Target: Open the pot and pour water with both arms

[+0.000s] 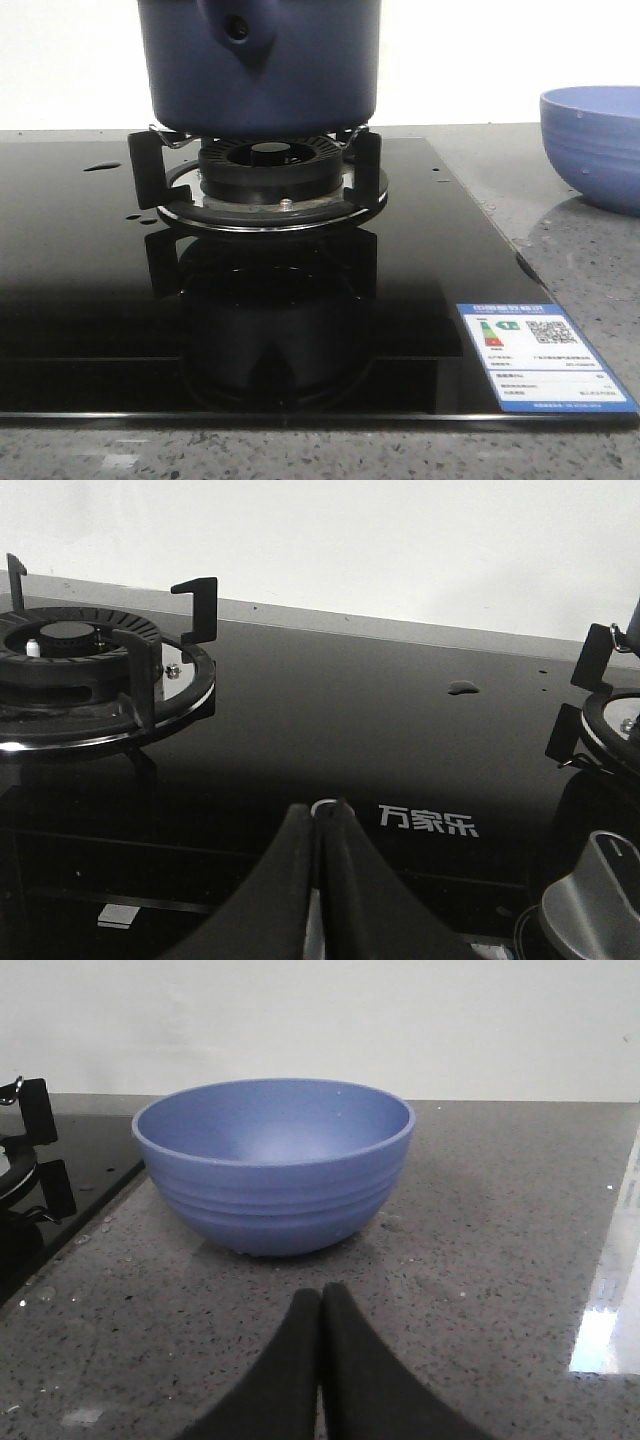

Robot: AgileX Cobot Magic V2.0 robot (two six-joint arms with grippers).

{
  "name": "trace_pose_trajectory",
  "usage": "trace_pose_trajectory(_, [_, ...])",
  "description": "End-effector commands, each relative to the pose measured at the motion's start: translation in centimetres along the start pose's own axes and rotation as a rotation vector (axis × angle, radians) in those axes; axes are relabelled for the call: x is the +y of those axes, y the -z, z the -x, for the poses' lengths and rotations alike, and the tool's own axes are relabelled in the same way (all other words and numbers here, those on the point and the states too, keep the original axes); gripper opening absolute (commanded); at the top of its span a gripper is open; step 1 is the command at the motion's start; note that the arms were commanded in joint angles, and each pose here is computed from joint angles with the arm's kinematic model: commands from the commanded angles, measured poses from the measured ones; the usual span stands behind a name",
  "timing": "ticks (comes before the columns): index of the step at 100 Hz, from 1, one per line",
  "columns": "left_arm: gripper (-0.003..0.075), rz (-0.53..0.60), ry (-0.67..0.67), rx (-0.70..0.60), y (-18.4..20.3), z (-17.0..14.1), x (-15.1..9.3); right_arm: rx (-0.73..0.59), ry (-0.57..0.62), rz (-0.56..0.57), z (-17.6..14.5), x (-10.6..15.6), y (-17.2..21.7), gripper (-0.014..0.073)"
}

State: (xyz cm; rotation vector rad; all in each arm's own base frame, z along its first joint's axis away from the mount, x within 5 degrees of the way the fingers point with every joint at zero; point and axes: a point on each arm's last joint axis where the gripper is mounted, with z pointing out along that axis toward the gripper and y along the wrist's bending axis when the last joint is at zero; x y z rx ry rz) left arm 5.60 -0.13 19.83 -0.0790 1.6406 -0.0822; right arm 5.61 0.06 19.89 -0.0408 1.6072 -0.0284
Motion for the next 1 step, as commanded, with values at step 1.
trace_pose_trajectory(1, [-0.0019, 0.007, 0.011, -0.063, 0.01, -0.34, 0.15, -0.064, 0.009, -0.015, -0.11, -0.08, 0.02, -0.0045])
